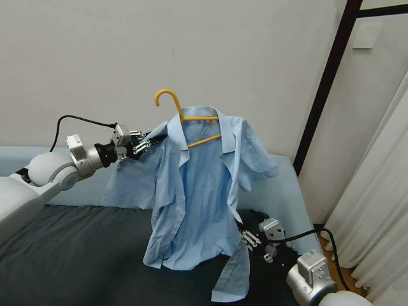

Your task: Pick up the clothes from the sofa and hang them on the clothes hanger.

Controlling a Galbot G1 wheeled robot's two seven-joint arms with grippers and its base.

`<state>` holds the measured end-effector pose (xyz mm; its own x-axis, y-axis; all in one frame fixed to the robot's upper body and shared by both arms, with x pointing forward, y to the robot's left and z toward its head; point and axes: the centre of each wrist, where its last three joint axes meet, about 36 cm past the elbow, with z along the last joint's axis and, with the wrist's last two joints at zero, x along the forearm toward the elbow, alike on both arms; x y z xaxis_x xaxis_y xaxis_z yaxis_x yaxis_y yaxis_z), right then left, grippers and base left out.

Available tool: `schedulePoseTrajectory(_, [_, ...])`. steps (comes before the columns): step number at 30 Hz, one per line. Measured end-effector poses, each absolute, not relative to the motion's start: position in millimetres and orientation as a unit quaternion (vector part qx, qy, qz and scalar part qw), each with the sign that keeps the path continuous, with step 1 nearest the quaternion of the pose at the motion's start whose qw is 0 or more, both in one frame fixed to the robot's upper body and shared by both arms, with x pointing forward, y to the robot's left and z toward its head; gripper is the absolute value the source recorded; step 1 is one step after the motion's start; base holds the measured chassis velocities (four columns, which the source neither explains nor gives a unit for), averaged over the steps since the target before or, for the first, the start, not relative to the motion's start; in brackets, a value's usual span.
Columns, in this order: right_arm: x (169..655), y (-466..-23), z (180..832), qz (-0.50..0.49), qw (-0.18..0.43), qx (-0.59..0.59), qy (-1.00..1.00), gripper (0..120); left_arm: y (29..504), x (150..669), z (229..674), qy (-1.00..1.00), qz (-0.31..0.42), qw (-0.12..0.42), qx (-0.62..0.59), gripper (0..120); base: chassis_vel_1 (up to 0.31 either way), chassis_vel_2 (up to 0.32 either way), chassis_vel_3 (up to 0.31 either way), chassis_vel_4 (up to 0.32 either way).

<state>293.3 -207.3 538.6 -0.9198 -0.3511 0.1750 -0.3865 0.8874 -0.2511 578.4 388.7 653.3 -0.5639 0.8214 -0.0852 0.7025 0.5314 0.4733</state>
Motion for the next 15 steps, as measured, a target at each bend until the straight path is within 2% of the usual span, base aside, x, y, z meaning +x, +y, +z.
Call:
schedulePoseTrajectory(3, [285.3,-207.1,533.9,0.141,0.066,0.19,-0.969,79,383.7,585.8,654.8,0.861,0.197,0.153,0.443,7,0.0,0.0,0.0,0.0])
schedulePoseTrajectory(4, [285.3,-207.1,533.9,0.141,0.066,0.19,-0.969,79,383.7,585.8,654.8,0.861,0.197,0.153,0.443,7,0.0,0.0,0.0,0.0])
schedulePoseTrajectory(6, [280.3,-205.6,535.9,0.133,0.065,0.193,-0.97,91,381.7,591.7,656.3,0.861,0.2,0.153,0.442,7,0.0,0.0,0.0,0.0])
schedulePoseTrajectory(8, [275.3,-205.2,539.5,0.131,0.055,0.196,-0.97,98,379.3,595.8,655.3,0.861,0.203,0.153,0.442,7,0.0,0.0,0.0,0.0])
schedulePoseTrajectory(15, [296.8,-212.6,565.1,0.116,0.015,0.183,-0.976,100,365.8,588.5,640.8,0.852,0.21,0.142,0.459,7,0.0,0.0,0.0,0.0])
